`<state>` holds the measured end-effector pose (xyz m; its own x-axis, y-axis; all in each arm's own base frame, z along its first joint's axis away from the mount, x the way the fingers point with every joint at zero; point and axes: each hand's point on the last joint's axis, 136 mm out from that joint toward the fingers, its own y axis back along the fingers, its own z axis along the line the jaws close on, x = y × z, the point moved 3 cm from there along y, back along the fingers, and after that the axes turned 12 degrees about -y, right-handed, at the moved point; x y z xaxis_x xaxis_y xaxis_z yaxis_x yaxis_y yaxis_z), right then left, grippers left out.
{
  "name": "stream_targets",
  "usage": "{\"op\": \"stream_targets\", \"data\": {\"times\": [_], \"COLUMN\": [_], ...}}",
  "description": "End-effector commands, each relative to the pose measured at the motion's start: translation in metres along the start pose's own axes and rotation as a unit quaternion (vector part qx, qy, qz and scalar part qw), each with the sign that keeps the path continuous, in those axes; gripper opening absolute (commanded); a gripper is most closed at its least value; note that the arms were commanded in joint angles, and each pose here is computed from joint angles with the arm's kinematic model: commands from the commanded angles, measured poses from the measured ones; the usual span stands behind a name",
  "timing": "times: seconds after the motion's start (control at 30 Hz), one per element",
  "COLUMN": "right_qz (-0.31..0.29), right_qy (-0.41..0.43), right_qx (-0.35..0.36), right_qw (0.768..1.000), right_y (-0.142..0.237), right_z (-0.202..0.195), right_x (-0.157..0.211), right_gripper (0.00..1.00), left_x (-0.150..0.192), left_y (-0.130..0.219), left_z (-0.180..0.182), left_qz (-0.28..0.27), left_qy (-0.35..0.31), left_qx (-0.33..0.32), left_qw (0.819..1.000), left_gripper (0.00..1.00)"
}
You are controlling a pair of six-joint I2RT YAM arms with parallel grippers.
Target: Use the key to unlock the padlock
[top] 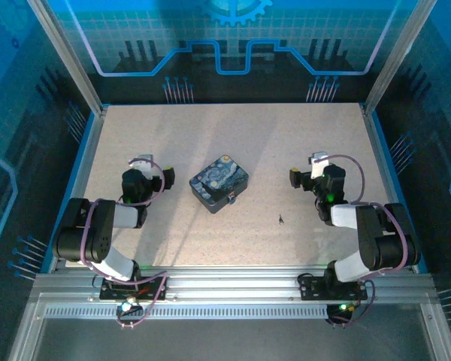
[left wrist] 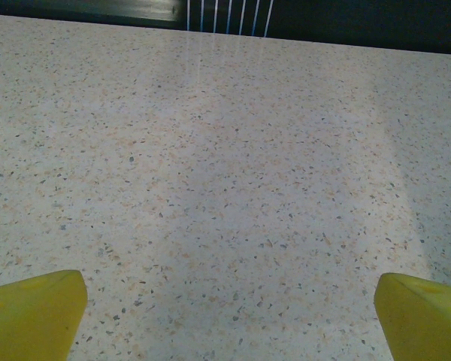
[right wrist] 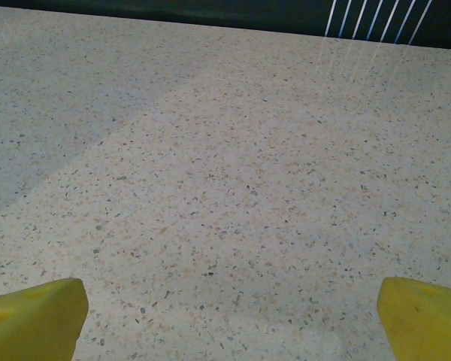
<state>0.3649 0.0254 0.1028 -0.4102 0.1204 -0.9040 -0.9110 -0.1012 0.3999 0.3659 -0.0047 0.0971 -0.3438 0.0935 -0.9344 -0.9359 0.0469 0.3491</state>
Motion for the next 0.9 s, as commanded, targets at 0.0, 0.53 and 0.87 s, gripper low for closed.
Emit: {"op": "stream_targets", "data": {"times": [0.0, 0.53, 0.87], "right_qz": [-0.002, 0.041, 0.096], "right_qy": [0.004, -0.063, -0.133], "right_qx": [-0.010, 0.010, -0.045], "right_qw": [1.000, 0.997, 0.985], "right_y": [-0.003, 0.029, 0.080], "right_z": [0.003, 0.009, 0.056], "right_x": [-0.004, -0.040, -0.063], "right_gripper": [1.00, 1.00, 1.00], "left_x": [-0.007, -0.075, -0.103], "left_y": [0.002, 0.048, 0.048], "left_z": [0.001, 0.016, -0.015], "left_qz": [-0.017, -0.090, -0.001], "left_qy": [-0.007, 0.052, 0.268], "left_qx": [0.001, -0.042, 0.083], "left_qw": [1.000, 0.994, 0.960], "left_gripper": [0.99, 0.99, 0.99]}}
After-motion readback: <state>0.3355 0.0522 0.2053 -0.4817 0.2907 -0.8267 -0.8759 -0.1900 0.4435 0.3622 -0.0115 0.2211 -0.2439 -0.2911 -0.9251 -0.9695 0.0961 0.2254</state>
